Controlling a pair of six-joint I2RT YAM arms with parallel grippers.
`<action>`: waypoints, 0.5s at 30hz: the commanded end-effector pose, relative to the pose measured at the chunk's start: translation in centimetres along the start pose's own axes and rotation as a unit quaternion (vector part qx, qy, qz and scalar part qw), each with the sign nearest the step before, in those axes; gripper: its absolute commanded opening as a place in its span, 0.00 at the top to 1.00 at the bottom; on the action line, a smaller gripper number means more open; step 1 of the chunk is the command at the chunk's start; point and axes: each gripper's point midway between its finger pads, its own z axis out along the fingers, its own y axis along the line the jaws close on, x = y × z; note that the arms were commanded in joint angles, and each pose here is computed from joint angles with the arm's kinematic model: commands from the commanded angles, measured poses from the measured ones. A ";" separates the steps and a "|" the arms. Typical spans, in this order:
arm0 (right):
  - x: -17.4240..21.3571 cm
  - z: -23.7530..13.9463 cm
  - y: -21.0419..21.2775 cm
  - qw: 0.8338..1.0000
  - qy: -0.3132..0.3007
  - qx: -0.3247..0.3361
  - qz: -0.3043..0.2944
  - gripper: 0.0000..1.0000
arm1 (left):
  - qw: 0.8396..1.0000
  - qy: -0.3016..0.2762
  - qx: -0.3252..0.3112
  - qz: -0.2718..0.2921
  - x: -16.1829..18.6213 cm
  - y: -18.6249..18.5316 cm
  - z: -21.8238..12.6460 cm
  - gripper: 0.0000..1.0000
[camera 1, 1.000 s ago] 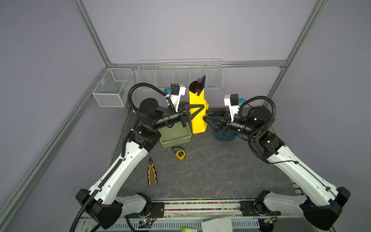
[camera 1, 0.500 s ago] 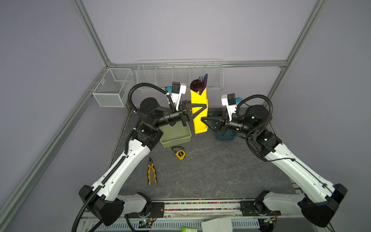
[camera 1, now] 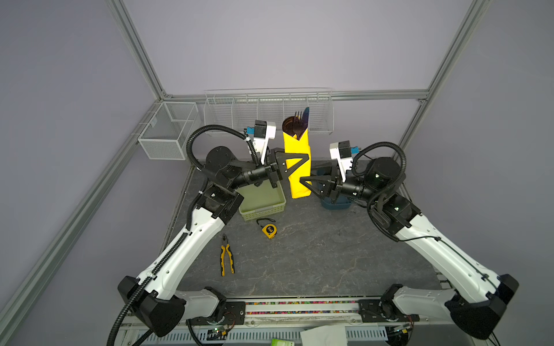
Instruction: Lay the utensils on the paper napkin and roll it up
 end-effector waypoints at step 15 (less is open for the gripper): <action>4.2 -2.9 -0.9 0.996 0.033 0.073 0.030 0.73 | 0.995 -0.067 0.021 0.065 -4.2 -4.0 -1.7 1.00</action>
